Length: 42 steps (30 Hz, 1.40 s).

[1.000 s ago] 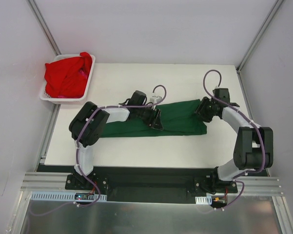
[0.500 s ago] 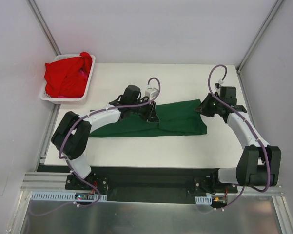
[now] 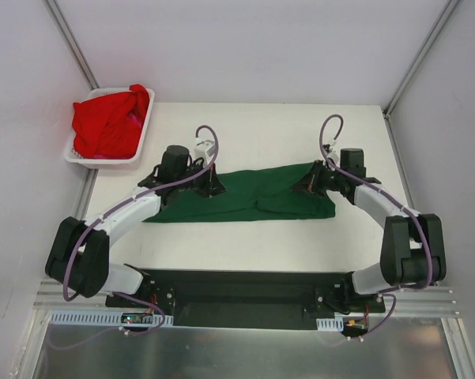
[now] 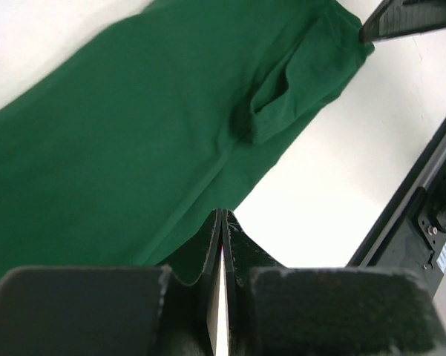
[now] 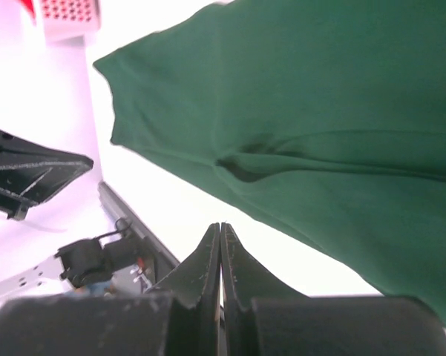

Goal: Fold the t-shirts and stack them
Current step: Fold the tshirt

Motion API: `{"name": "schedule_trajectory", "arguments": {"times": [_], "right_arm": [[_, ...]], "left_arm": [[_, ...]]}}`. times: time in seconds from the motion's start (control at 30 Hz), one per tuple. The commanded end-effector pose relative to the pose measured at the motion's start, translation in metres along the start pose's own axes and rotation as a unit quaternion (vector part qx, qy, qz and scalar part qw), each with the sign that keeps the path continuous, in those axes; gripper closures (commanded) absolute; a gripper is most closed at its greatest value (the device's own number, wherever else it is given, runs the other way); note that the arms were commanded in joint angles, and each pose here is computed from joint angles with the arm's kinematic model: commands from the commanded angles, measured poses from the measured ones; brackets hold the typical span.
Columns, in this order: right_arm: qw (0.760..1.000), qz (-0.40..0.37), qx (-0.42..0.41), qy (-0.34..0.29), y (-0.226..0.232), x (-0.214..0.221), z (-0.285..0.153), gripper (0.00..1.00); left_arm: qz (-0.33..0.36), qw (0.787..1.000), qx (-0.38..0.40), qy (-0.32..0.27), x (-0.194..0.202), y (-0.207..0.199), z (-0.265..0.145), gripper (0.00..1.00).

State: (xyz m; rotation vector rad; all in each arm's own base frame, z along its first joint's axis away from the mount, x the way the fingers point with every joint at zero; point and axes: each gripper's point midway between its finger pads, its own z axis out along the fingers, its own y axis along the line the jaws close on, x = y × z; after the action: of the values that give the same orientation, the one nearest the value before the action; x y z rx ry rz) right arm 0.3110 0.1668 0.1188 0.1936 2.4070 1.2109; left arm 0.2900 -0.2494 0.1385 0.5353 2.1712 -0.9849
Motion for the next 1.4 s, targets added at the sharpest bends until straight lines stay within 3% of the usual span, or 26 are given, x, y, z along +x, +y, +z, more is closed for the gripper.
{"name": "schedule_trajectory", "arguments": {"times": [0.0, 0.53, 1.1, 1.37], "right_arm": [[0.997, -0.017, -0.068, 0.023, 0.027, 0.003, 0.019, 0.99], [0.986, -0.018, -0.097, 0.131, 0.047, 0.059, 0.101, 0.99], [0.983, 0.022, -0.057, 0.173, 0.002, 0.082, 0.138, 0.99], [0.984, 0.006, -0.058, 0.169, 0.009, 0.074, 0.136, 0.99]], "left_arm": [[-0.008, 0.999, -0.029, -0.036, -0.005, 0.01, -0.024, 1.0], [-0.024, 0.997, -0.051, -0.051, -0.005, 0.027, -0.037, 1.0], [-0.035, 0.996, -0.074, -0.04, 0.003, 0.042, -0.034, 1.0], [-0.044, 0.992, -0.112, -0.03, 0.01, 0.057, -0.033, 1.0]]}}
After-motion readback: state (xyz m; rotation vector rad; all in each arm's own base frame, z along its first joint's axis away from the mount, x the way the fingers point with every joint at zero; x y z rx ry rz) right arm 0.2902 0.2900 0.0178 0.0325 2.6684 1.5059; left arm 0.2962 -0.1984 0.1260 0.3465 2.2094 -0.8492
